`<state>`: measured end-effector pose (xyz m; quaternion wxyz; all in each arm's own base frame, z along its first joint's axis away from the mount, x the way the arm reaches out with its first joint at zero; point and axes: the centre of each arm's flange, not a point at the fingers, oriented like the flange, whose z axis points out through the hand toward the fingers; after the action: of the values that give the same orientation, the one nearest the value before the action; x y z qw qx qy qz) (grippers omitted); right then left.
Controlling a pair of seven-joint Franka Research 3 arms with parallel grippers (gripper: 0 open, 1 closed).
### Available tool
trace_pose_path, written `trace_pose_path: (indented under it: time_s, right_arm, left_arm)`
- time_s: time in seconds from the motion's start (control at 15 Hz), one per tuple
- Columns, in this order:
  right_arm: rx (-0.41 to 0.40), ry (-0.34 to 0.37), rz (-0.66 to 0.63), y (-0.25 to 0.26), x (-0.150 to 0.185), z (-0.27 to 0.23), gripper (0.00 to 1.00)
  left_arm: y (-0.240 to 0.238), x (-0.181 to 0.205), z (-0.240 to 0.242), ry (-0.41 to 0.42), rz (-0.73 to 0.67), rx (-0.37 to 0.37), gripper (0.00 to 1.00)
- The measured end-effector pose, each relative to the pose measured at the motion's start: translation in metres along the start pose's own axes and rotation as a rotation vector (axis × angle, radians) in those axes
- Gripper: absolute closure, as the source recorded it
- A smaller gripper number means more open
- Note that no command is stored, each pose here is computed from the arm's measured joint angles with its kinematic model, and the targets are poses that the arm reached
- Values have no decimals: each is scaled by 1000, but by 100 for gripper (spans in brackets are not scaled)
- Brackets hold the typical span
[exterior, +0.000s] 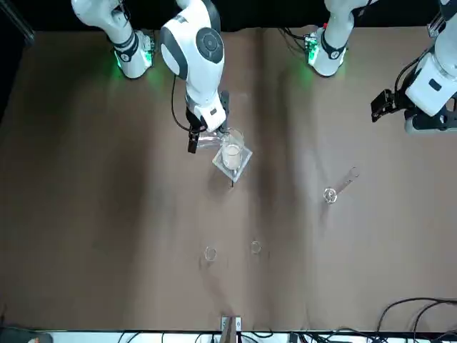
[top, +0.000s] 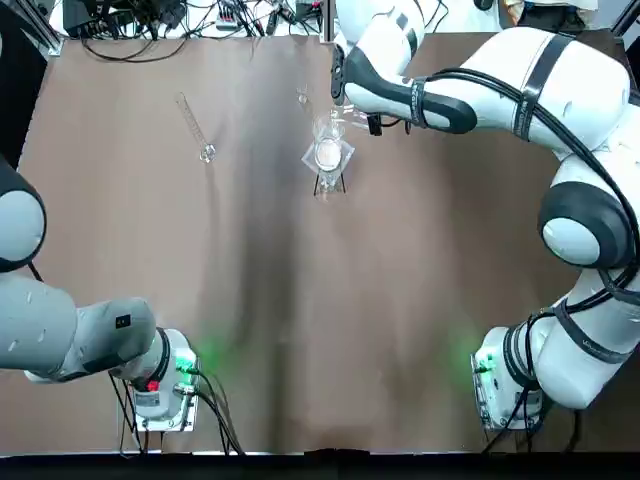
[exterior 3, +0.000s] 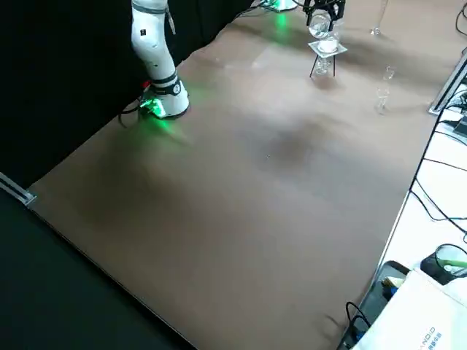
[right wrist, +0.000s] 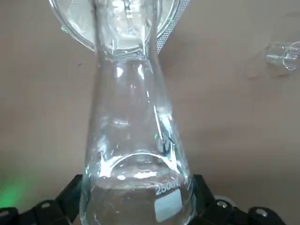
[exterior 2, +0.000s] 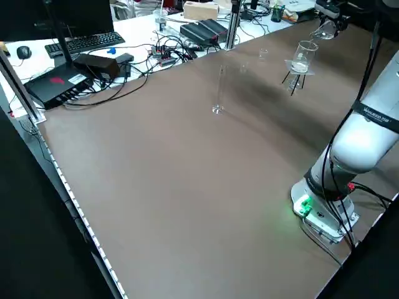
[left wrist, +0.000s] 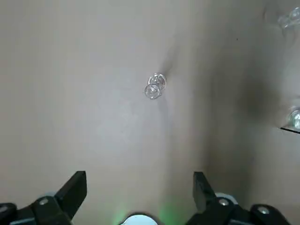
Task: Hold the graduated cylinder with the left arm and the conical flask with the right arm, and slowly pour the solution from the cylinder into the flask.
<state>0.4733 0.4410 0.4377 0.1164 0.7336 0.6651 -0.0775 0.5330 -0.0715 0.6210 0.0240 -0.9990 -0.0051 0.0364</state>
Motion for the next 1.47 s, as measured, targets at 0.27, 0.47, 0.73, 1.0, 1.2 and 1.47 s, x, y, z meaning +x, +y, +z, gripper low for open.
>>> trace_pose_path:
  time_s: [0.27,0.47,0.73,1.0,1.2,1.47]
  right_arm:
    - [2,4,8,3,-2,-1,4]
    - [30,24,20,8,-6,0,4]
    - [94,87,20,23,-19,-1,4]
    - [141,139,16,31,-25,-3,4]
    - [167,173,20,40,-33,-3,4]
    - [198,213,14,49,-42,-3,4]
  left_arm:
    - [5,-1,-3,11,-25,-9,0]
    - [-5,-4,-11,28,-53,-39,0]
    - [-10,-6,-16,36,-63,-46,0]
    - [-10,-6,-15,36,-62,-46,0]
    - [-10,-6,-15,36,-63,-46,0]
    - [-12,-6,-15,36,-66,-46,0]
